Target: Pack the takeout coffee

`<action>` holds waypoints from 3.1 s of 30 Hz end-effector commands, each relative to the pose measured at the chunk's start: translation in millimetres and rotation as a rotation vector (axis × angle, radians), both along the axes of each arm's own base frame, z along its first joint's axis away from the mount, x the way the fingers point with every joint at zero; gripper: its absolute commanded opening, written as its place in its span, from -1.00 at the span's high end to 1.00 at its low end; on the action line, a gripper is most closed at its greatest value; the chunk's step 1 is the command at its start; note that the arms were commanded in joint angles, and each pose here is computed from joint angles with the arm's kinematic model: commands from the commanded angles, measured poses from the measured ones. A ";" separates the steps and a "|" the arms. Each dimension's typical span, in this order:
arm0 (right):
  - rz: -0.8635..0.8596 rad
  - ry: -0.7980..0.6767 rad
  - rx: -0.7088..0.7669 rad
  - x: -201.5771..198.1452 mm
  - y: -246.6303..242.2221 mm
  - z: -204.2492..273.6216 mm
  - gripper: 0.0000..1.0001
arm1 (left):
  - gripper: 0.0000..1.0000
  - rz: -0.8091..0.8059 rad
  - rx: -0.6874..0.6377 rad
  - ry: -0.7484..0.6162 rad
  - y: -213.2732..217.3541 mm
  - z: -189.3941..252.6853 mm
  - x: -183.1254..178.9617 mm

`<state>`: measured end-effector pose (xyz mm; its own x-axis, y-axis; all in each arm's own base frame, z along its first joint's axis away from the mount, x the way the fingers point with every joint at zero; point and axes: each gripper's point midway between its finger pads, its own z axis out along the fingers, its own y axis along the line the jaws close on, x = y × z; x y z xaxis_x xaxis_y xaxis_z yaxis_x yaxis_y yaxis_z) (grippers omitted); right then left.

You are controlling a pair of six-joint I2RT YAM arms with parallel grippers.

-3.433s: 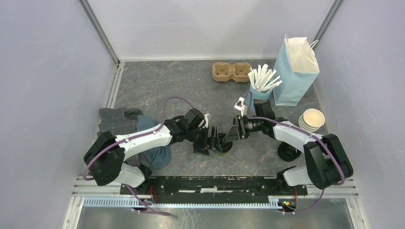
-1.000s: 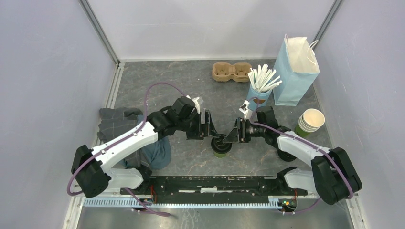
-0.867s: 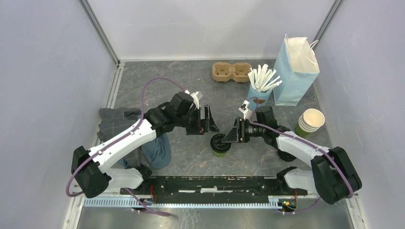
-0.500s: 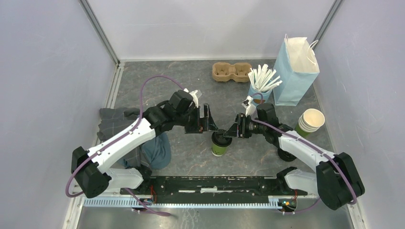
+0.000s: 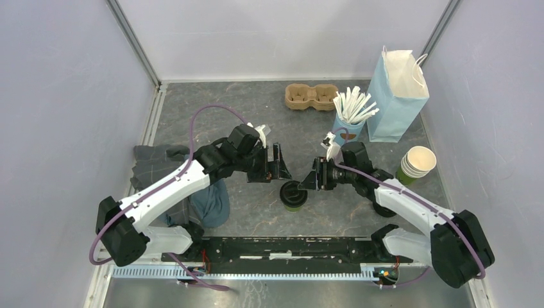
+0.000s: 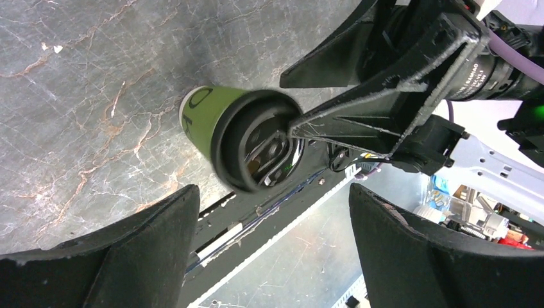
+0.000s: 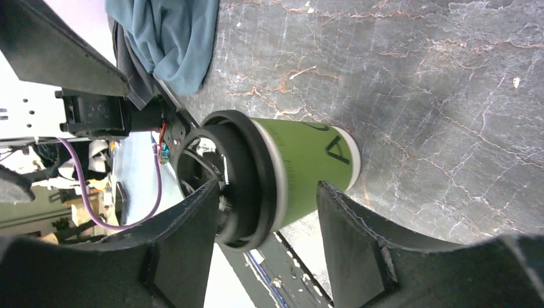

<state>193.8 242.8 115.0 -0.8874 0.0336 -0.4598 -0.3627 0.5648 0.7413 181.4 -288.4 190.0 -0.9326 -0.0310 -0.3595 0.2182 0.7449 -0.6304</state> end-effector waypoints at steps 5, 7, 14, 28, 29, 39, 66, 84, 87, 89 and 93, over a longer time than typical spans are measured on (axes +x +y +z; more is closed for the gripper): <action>0.036 -0.100 -0.039 2.0 -1.6 24.6 -0.55 | -0.84 -0.015 -0.029 -0.031 -4.7 6.9 4.4; 0.039 -0.121 -0.108 4.5 -8.6 29.4 -0.67 | -0.84 -0.012 -0.024 -0.033 -4.2 7.7 5.2; 0.143 -0.285 -0.377 5.8 -15.8 47.8 -0.96 | -0.84 0.112 0.045 -0.120 19.0 26.7 23.9; 0.347 -0.453 -0.659 -21.7 41.1 47.8 -0.96 | -0.89 0.420 0.112 -0.293 93.9 51.3 31.0; 0.354 -0.455 -0.670 -23.3 43.4 46.2 -0.96 | -0.89 0.420 0.110 -0.291 94.5 50.9 29.9; 0.365 -0.475 -0.772 -25.9 48.4 36.3 -0.81 | -0.89 0.418 0.122 -0.305 99.5 52.6 28.0; 0.465 -0.443 -0.975 -61.4 24.5 -40.4 -0.32 | -0.89 0.427 0.128 -0.313 108.8 52.3 22.1; 0.351 -0.542 -0.870 -41.3 63.5 42.0 -0.48 | -0.89 0.454 0.122 -0.329 116.1 60.4 20.7; 0.322 -0.562 -0.856 -36.9 64.9 57.0 -0.57 | -0.89 0.460 0.119 -0.327 116.7 59.9 20.3; 0.312 -0.569 -0.853 -36.0 63.6 60.5 -0.63 | -0.89 0.462 0.119 -0.321 116.7 58.1 19.9; 0.316 -0.562 -0.870 -36.1 59.8 51.7 -0.72 | -0.89 0.463 0.121 -0.313 116.4 55.2 19.5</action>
<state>154.2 302.4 153.4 -0.4502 -0.7246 -0.5219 -0.7668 0.6132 -0.1899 198.5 -168.4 238.4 -0.6939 -0.3117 -0.6491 0.0263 0.8899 -0.4555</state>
